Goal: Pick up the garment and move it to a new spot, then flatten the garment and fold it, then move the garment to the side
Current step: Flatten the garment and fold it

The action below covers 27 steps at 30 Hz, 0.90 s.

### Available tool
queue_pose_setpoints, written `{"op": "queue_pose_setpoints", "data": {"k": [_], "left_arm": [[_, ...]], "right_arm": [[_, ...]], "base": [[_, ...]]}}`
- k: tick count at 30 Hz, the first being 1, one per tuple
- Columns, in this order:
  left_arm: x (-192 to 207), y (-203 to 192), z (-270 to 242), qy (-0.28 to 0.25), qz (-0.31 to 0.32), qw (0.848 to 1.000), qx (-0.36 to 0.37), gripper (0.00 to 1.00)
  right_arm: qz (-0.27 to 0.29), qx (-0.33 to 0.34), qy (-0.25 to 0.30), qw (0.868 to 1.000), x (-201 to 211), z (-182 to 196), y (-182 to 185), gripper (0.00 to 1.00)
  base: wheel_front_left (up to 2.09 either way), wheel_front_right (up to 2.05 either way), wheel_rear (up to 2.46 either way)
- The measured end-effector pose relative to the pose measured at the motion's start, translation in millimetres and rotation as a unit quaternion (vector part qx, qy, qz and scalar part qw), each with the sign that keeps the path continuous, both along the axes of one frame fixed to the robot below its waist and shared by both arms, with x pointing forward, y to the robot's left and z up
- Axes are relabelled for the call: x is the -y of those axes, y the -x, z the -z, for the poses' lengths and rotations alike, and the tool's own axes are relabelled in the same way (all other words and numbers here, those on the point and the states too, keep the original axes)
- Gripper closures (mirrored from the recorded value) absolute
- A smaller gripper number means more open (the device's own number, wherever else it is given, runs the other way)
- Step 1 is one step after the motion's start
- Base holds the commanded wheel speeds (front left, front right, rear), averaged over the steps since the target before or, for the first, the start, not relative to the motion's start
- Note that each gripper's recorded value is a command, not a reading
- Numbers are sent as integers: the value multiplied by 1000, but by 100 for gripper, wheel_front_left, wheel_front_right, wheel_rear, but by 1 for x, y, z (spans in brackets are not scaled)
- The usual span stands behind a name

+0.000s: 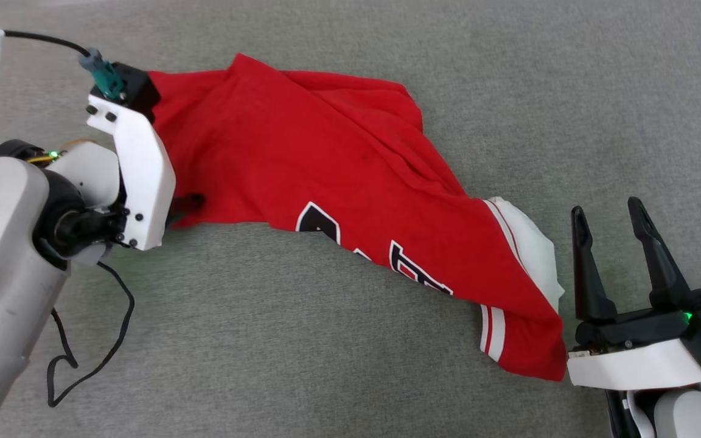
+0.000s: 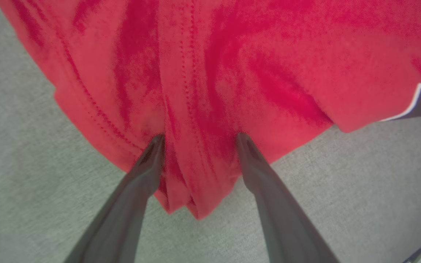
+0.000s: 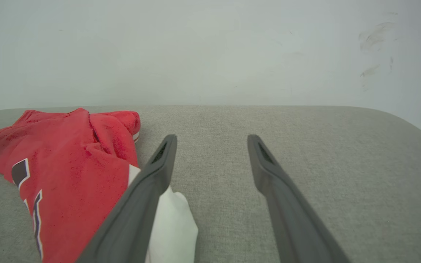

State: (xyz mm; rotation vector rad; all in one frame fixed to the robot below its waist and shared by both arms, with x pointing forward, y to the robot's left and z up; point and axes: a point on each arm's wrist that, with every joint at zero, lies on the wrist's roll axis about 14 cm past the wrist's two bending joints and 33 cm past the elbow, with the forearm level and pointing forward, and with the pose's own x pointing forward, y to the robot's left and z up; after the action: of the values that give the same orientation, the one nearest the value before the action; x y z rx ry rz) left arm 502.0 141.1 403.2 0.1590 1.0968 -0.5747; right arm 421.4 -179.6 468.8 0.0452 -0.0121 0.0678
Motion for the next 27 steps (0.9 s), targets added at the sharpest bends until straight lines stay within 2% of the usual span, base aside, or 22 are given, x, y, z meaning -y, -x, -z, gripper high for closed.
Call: {"op": "queue_pose_setpoints", "data": {"k": [4,5,6,11,18,23,27], "left_arm": [[5,5,23,-10,14,999,-34,0],[5,6,27,-13,17,999,-40,62],[6,7,29,-11,20,999,-44,100],[15,15,28,11,24,999,-40,100],[36,5,-29,58,42,994,86,100],[54,-1,-100,90,70,973,203,100],[81,-5,-161,121,108,941,296,100]], "right_arm": [[12,-12,4,1000,9,8,1,0],[14,-13,5,1000,10,9,0,0],[16,-13,6,1000,11,9,0,0],[20,-9,6,1000,15,6,0,0],[27,21,-11,999,17,-18,7,0],[30,53,-10,998,20,-42,15,0],[36,67,-9,997,24,-54,23,0]], "base": [[0,0,0],[0,0,0],[0,0,0],[0,0,0],[0,0,0],[0,0,0],[0,0,0]]}}
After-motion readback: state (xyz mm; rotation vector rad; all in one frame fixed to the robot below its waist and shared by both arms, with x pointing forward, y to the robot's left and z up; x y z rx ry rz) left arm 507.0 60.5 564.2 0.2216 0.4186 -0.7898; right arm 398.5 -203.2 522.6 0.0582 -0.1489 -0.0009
